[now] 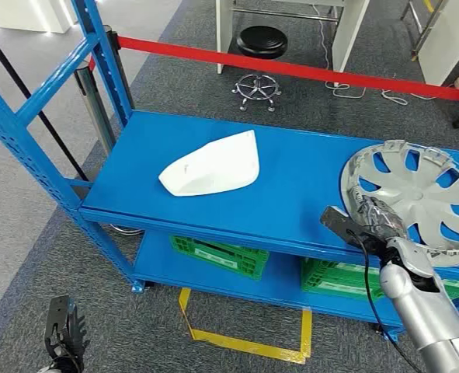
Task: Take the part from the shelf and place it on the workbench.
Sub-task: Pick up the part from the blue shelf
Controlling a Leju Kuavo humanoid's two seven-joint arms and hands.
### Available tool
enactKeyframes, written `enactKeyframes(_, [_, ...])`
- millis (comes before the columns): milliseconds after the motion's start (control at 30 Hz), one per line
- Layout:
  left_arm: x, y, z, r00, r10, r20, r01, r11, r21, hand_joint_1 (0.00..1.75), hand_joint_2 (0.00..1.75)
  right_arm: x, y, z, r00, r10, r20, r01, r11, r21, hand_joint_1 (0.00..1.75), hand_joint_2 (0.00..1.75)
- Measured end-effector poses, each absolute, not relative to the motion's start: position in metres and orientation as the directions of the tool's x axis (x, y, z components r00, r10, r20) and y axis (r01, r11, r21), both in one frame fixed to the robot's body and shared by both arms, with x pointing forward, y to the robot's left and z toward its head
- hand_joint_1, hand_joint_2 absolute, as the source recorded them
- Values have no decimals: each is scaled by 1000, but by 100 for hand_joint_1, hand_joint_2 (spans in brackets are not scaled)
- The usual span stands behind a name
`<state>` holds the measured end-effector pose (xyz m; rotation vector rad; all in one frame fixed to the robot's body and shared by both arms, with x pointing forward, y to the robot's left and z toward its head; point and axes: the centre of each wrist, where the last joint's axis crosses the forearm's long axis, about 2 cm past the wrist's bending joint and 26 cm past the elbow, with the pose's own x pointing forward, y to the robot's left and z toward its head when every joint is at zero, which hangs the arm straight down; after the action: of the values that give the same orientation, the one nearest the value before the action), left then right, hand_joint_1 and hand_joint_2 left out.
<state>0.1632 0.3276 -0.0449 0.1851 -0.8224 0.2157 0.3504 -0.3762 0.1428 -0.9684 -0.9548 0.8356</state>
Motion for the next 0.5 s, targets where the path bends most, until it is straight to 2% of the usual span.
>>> enactKeyframes(33, [163,328,-45,661,118,741,-261,962,80,0,0,350,-376,143,353,895,272,-152,342,-927,0,175])
enactKeyframes(67, [163,328,-45,661,117,742,-261,962,80,0,0,350,-376,142,354,895,272,-153,342,-927,18,175])
enactKeyframes(167, [162,328,-46,662,114,741,-260,962,85,0,0,347,-377,137,360,893,270,-166,346,-923,149,175])
enactKeyframes(200, [162,328,-46,663,113,740,-260,962,86,0,0,347,-377,137,361,892,272,-170,349,-921,175,175])
enactKeyframes(500, [163,326,-47,664,111,739,-256,963,86,0,0,355,-378,146,332,890,313,-161,380,-911,175,175])
